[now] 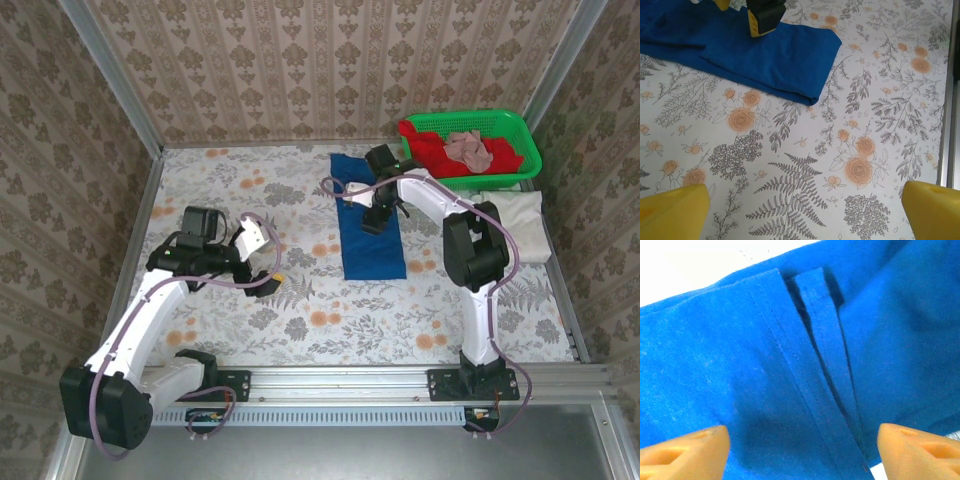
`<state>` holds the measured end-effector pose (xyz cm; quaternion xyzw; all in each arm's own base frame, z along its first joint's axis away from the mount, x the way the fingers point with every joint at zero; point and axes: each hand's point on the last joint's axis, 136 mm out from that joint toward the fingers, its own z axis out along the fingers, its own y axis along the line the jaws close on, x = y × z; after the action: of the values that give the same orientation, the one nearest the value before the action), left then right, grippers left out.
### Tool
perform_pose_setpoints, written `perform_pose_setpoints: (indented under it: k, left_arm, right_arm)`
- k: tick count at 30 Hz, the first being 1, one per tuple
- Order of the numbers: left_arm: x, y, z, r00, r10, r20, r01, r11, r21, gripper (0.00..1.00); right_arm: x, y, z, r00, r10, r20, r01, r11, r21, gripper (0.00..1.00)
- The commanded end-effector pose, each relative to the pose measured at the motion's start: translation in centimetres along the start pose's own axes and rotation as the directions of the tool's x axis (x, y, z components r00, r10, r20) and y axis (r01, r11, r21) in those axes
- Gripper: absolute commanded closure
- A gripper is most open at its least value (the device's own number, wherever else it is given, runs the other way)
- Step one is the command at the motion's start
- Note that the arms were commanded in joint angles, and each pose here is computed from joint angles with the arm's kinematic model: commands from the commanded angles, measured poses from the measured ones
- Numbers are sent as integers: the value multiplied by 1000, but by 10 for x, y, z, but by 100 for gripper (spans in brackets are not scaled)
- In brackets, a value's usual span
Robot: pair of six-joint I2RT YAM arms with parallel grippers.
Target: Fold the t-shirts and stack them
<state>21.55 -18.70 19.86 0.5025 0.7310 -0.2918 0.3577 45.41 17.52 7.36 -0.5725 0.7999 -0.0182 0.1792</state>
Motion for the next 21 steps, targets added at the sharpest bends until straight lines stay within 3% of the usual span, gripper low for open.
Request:
perform_pose_setpoints:
  k: [1,7,13,21]
  left_arm:
    - [-15,0,-4,999,19,48,-19,1000,3,0]
    - [-13,1,-3,998,35,51,-34,999,-9,0]
    - [-10,0,-4,997,54,61,-53,998,-18,0]
    - [-10,-5,-4,996,53,73,-52,999,-6,0]
  right_arm:
    - [-11,-12,-44,997,16,76,-24,993,112,20]
    - [-9,55,-71,991,-57,119,50,997,60,19]
    - [14,143,-73,982,-177,61,180,982,-55,24]
    - [26,161,-40,982,-186,9,186,979,-79,31]
